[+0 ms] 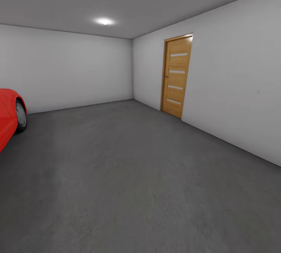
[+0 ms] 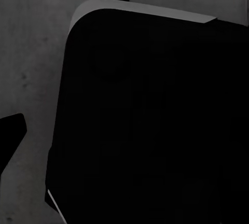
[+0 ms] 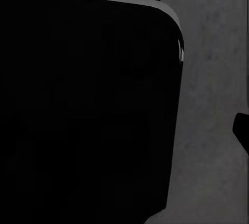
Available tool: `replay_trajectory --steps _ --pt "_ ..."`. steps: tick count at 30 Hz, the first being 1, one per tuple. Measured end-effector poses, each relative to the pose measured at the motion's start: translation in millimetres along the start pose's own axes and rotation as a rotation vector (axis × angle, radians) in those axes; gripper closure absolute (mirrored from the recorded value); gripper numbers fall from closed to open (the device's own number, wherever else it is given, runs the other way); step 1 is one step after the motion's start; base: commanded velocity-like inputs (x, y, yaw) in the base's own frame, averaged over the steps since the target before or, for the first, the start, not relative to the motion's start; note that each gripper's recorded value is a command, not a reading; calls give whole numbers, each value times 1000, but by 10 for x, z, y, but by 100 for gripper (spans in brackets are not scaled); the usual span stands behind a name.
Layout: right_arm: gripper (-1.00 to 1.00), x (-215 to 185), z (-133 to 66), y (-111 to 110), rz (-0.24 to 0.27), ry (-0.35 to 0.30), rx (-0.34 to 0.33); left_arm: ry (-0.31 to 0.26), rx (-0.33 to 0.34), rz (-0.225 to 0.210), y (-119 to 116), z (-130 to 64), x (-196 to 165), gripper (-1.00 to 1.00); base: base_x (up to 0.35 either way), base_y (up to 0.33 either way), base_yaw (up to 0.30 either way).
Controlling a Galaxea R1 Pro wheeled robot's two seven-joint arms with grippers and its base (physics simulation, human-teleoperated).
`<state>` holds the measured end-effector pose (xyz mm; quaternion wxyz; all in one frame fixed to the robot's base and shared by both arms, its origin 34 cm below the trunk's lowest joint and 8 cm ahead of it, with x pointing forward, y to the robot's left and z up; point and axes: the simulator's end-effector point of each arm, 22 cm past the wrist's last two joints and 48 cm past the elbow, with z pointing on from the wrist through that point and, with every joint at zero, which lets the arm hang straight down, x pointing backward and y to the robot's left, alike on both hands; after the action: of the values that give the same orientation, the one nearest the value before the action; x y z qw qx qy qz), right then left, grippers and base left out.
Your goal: Move the two storage containers from the living room to the garage. In the garage, place one container on the floor and stack the other container on top of it (either order is fine).
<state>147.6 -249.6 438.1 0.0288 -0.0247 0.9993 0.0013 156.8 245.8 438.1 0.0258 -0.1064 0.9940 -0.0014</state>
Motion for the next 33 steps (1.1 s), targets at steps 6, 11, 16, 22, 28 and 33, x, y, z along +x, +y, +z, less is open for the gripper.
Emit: replay_trajectory --steps 6,11,16,22,28,33 --pt "-100 1 0 -28 -1 0 4 -1 0 0 -1 0 -3 -100 324 0 0" --pt "-100 1 0 -13 -2 0 1 0 0 0 -2 0 2 -100 324 0 0" --pt "-100 0 0 -10 0 0 1 0 0 -1 -1 0 -2 -100 324 0 0" --pt "-100 1 0 -18 -1 0 2 0 0 -1 0 0 -2 -100 324 0 0" --pt "-100 1 0 -15 -1 0 2 -1 0 -1 0 0 -3 -100 324 0 0" --pt "-100 0 0 -7 -1 0 1 0 0 -1 -3 0 -1 -100 324 0 0"
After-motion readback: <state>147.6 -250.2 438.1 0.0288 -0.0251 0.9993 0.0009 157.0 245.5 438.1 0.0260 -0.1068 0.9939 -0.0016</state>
